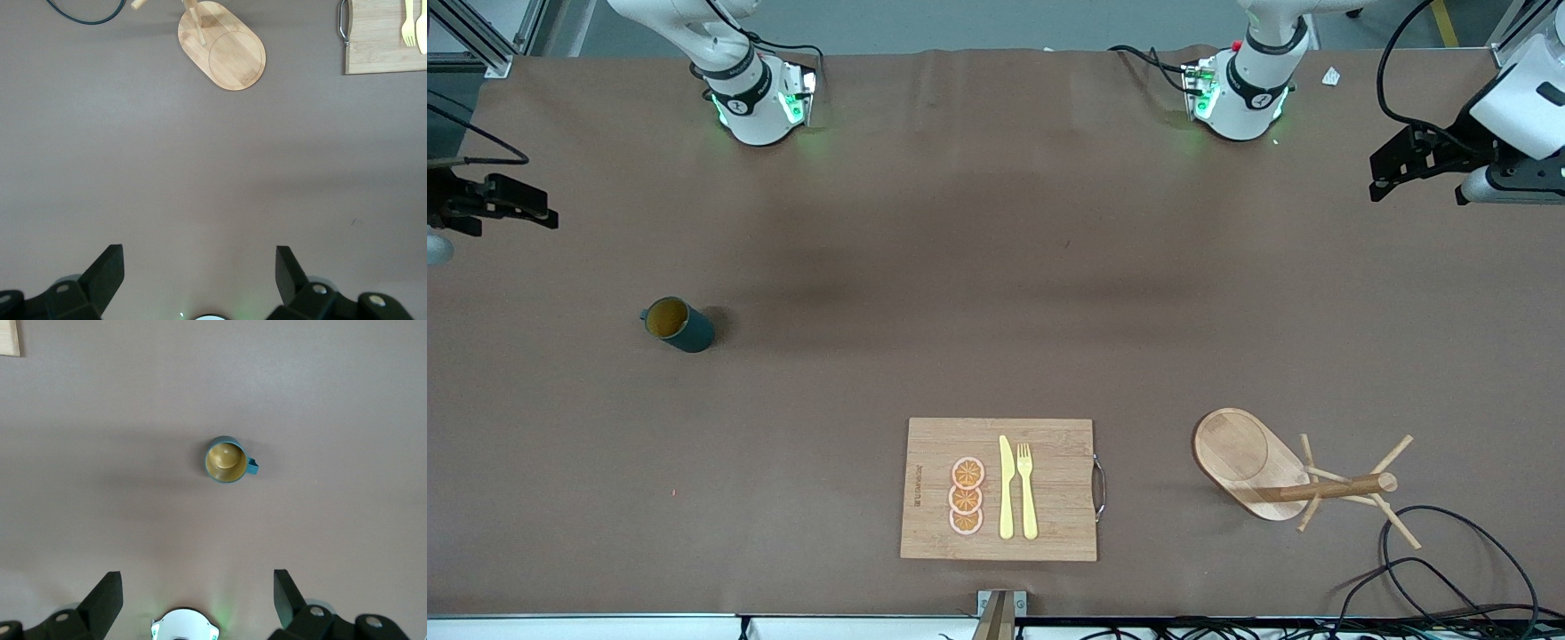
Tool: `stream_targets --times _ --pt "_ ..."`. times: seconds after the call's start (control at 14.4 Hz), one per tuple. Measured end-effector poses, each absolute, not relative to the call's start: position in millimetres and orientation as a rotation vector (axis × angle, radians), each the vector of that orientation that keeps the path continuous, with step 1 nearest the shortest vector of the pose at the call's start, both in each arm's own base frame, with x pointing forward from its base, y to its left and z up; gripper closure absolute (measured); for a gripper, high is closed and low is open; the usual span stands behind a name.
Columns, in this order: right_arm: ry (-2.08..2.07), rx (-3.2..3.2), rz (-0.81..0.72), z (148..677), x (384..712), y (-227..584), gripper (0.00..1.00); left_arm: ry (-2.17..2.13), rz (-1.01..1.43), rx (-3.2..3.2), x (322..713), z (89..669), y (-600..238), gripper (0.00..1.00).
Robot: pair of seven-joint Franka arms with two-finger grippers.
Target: Transfer cup from left to right arm and place
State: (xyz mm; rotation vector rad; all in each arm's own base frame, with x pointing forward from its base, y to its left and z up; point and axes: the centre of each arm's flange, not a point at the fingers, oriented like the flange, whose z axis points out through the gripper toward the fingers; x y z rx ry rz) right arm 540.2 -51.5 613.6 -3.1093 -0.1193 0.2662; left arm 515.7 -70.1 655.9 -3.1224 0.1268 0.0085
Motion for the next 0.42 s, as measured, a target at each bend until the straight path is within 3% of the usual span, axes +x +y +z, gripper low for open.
stream_targets --times 0.42 --pt "-0.072 -3.110 0.232 627 526 -58 0.00 0.127 0.009 -3.123 516 656 -70 0.00"
